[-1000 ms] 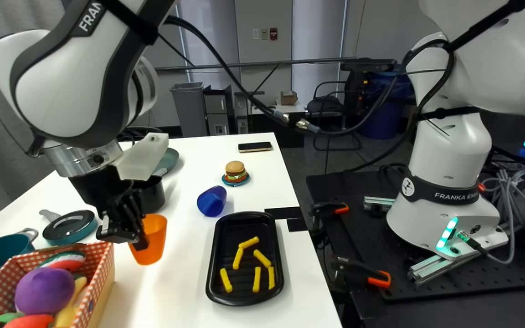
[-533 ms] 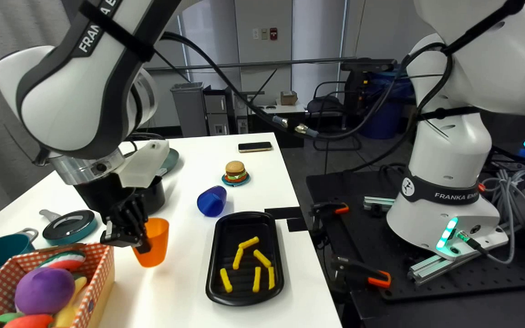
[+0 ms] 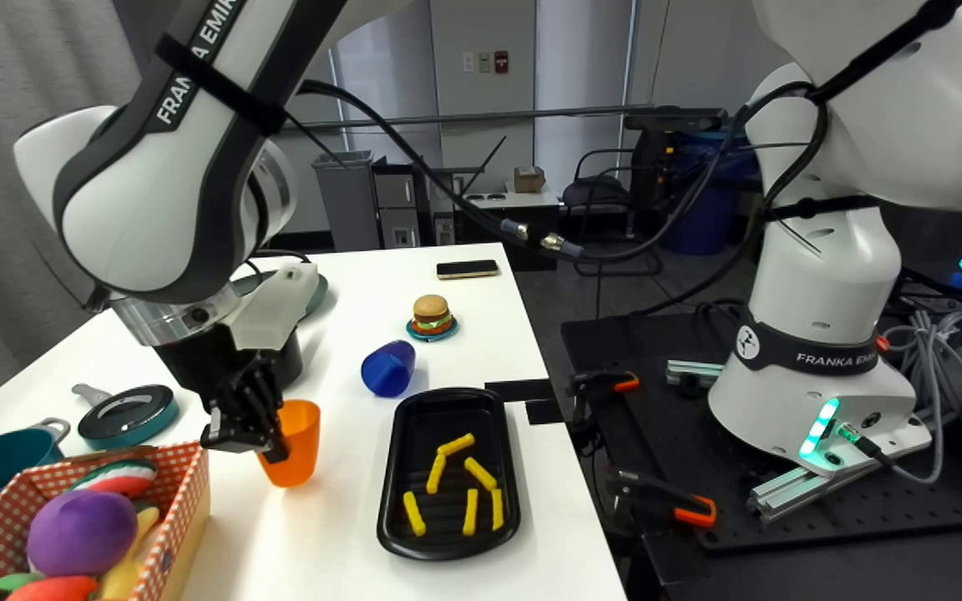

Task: Pour the fries out of the orange cup onto the oven tray

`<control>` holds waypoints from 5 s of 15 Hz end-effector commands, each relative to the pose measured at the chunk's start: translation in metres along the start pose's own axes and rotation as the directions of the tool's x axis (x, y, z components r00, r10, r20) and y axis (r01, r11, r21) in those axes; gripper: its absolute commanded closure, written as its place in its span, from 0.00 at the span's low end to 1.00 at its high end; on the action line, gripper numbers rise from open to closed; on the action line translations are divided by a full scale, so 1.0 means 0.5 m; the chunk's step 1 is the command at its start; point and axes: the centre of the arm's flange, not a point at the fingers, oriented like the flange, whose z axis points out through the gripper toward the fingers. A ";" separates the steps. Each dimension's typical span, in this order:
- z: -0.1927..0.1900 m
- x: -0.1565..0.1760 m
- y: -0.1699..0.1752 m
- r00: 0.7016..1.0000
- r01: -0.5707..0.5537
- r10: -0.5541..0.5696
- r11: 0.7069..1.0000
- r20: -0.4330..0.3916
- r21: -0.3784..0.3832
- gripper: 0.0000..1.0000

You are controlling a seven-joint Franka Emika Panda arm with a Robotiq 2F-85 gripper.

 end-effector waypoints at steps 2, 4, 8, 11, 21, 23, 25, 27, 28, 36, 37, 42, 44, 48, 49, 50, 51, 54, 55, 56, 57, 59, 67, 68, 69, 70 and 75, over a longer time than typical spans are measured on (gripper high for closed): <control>0.004 0.018 0.007 1.000 -0.008 0.008 1.000 -0.018 -0.017 0.99; 0.005 0.020 0.006 1.000 -0.008 0.008 1.000 -0.016 -0.019 0.99; 0.013 0.023 0.007 1.000 -0.008 0.008 1.000 -0.011 -0.022 0.99; 0.020 0.026 0.006 1.000 -0.009 0.008 1.000 -0.006 -0.022 0.99; 0.029 0.032 0.003 1.000 -0.013 0.013 1.000 0.003 -0.022 0.39; 0.029 0.033 0.003 1.000 -0.013 0.013 1.000 0.003 -0.022 0.23; 0.029 0.034 0.003 1.000 -0.013 0.013 1.000 0.002 -0.021 0.08; 0.023 0.027 0.002 1.000 -0.008 0.008 1.000 -0.005 -0.016 0.00; 0.019 0.022 0.000 1.000 -0.005 0.005 1.000 -0.009 -0.013 0.00; -0.032 -0.021 -0.024 0.999 0.008 -0.008 1.000 -0.043 -0.002 0.00; -0.042 -0.031 -0.030 0.999 0.009 -0.009 1.000 -0.051 0.000 0.00; -0.085 -0.096 -0.048 0.997 0.016 -0.015 1.000 -0.070 0.012 0.00; -0.099 -0.129 -0.055 0.997 0.022 -0.020 1.000 -0.074 0.015 0.00; -0.119 -0.194 -0.065 0.997 0.024 -0.022 1.000 -0.075 0.018 0.00; -0.123 -0.209 -0.067 0.997 0.023 -0.022 1.000 -0.075 0.017 0.00; -0.127 -0.226 -0.069 0.997 0.023 -0.021 1.000 -0.076 0.019 0.00; -0.130 -0.241 -0.070 0.997 0.024 -0.022 1.000 -0.077 0.020 0.00; -0.142 -0.281 -0.076 0.996 0.027 -0.025 0.999 -0.082 0.019 0.00; -0.145 -0.294 -0.080 0.996 0.029 -0.027 0.999 -0.086 0.019 0.00; -0.149 -0.307 -0.084 0.995 0.032 -0.030 0.999 -0.090 0.019 0.00; -0.153 -0.320 -0.088 0.995 0.035 -0.033 0.999 -0.097 0.020 0.00; -0.160 -0.347 -0.094 0.993 0.042 -0.040 0.999 -0.111 0.016 0.00; -0.170 -0.426 -0.094 0.985 0.040 -0.037 0.999 -0.167 0.013 0.00; -0.171 -0.433 -0.092 0.984 0.039 -0.036 0.999 -0.173 0.013 0.00; -0.171 -0.439 -0.092 0.983 0.039 -0.036 0.999 -0.178 0.011 0.00; -0.171 -0.445 -0.092 0.983 0.039 -0.036 0.999 -0.182 0.010 0.00; -0.171 -0.469 -0.091 0.980 0.037 -0.036 0.999 -0.195 0.005 0.00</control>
